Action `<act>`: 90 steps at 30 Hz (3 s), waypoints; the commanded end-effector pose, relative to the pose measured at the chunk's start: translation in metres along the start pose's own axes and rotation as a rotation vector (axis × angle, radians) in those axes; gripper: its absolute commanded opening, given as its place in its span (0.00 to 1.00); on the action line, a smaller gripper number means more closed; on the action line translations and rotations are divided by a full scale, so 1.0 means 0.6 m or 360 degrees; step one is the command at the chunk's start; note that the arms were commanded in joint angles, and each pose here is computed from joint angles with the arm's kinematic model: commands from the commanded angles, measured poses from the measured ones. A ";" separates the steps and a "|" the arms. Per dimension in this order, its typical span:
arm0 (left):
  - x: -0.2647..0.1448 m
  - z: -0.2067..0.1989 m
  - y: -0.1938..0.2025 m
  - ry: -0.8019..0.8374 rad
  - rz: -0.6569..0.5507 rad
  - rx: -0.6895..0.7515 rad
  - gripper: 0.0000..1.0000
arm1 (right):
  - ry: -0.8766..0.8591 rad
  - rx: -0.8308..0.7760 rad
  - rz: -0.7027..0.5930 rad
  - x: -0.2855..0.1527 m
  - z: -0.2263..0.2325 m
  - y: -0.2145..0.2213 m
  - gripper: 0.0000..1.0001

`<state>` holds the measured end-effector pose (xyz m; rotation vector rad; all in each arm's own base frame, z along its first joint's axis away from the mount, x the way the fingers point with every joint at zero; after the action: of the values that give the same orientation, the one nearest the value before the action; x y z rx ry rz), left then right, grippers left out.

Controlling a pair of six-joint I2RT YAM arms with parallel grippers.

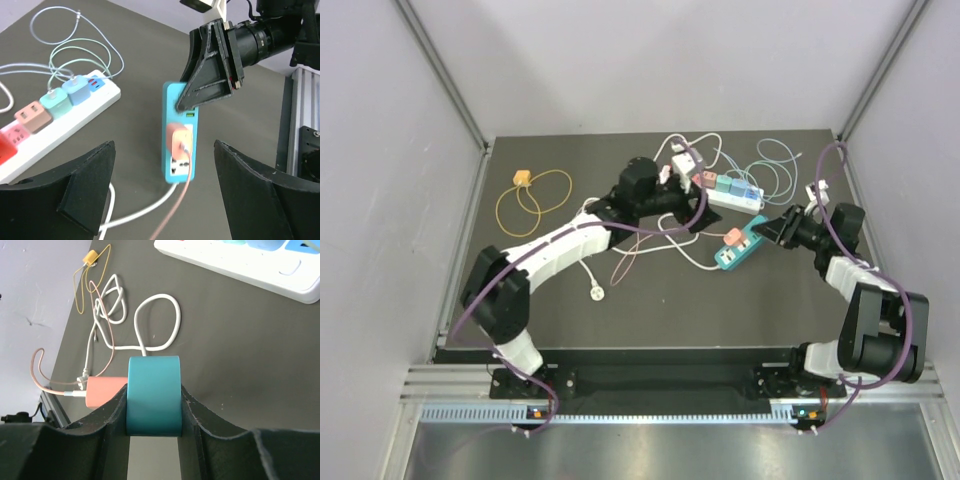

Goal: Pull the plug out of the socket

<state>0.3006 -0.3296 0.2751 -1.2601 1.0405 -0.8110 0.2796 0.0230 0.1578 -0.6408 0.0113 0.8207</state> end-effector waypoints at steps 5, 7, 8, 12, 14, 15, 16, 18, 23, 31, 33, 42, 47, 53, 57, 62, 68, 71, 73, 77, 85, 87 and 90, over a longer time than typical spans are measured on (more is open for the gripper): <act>0.095 -0.015 -0.010 -0.0090 0.0142 0.0072 0.85 | -0.0072 -0.0170 -0.0028 0.007 0.032 -0.029 0.00; 0.113 -0.017 0.025 -0.0126 0.0316 -0.0027 0.85 | -0.0063 -0.0167 -0.0032 0.006 0.031 -0.029 0.00; 0.119 -0.016 0.009 -0.0137 0.0313 -0.0061 0.84 | -0.0060 -0.0165 -0.0032 0.006 0.031 -0.029 0.00; 0.137 -0.024 0.036 -0.0113 0.0469 -0.0162 0.84 | -0.0054 -0.0158 -0.0028 0.008 0.030 -0.029 0.00; 0.140 -0.030 0.036 -0.0094 0.0472 -0.0183 0.83 | -0.0046 -0.0151 -0.0025 0.009 0.028 -0.029 0.00; 0.141 -0.035 0.037 -0.0082 0.0480 -0.0183 0.82 | -0.0045 -0.0151 -0.0024 0.009 0.028 -0.030 0.00; 0.141 -0.036 0.039 -0.0076 0.0493 -0.0188 0.82 | -0.0038 -0.0147 -0.0026 0.009 0.027 -0.030 0.00; 0.144 -0.041 0.043 -0.0095 0.0519 -0.0171 0.81 | -0.0033 -0.0137 -0.0020 0.010 0.025 -0.029 0.00; 0.155 -0.053 0.056 -0.0156 0.0619 -0.0094 0.78 | -0.0023 -0.0135 -0.0019 0.011 0.023 -0.029 0.00; 0.174 -0.073 0.068 -0.0180 0.0690 0.0029 0.76 | -0.0011 -0.0125 -0.0018 0.012 0.021 -0.028 0.00; 0.176 -0.077 0.076 -0.0187 0.0727 0.0070 0.73 | -0.0012 -0.0123 -0.0016 0.013 0.022 -0.028 0.00; 0.186 -0.075 0.089 -0.0309 0.0790 0.0200 0.62 | -0.0013 -0.0114 -0.0012 0.013 0.020 -0.028 0.00; 0.194 -0.072 0.094 -0.0327 0.0804 0.0215 0.43 | -0.0013 -0.0114 -0.0013 0.013 0.021 -0.028 0.00; 0.197 -0.074 0.090 -0.0306 0.0796 0.0211 0.00 | -0.0012 -0.0118 -0.0016 0.013 0.021 -0.030 0.00; 0.187 -0.078 0.079 -0.0301 0.0756 0.0192 0.00 | 0.0031 -0.0150 -0.0027 0.011 0.019 -0.031 0.00; 0.149 -0.083 0.040 -0.0300 0.0605 0.0164 0.00 | 0.0132 -0.0215 -0.0068 0.007 0.015 -0.038 0.00; 0.107 -0.082 0.023 -0.0183 0.0485 -0.0041 0.00 | 0.0171 -0.0226 -0.0093 0.005 0.013 -0.042 0.00; 0.085 -0.075 0.018 -0.0174 0.0437 -0.0098 0.00 | 0.0184 -0.0230 -0.0108 0.003 0.012 -0.044 0.00; 0.068 -0.069 0.018 -0.0168 0.0415 -0.0160 0.00 | 0.0197 -0.0238 -0.0118 0.001 0.011 -0.045 0.00; 0.042 -0.064 0.008 -0.0109 0.0317 -0.0247 0.00 | 0.0212 -0.0238 -0.0127 0.000 0.009 -0.046 0.00; -0.021 -0.053 -0.022 -0.0205 0.0248 -0.0193 0.00 | 0.0253 -0.0235 -0.0155 -0.003 0.007 -0.050 0.00; -0.034 -0.050 -0.023 -0.0243 0.0279 -0.0143 0.00 | 0.0266 -0.0230 -0.0162 -0.004 0.005 -0.051 0.00; -0.051 -0.047 -0.026 -0.0293 0.0309 -0.0071 0.00 | 0.0268 -0.0226 -0.0164 -0.004 0.006 -0.051 0.00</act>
<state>0.2701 -0.3240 0.2671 -1.2410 1.0982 -0.4568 0.2827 0.0158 0.1606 -0.7136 0.1387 0.7493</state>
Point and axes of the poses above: each gripper's point midway between its finger pads, its own x axis out along the fingers, its own z axis along the line the jaws close on, y = z × x, the point moved 8 cm from there along -x, back along the fingers, and after that the axes turned 10 degrees about x, right-handed, at the moved point
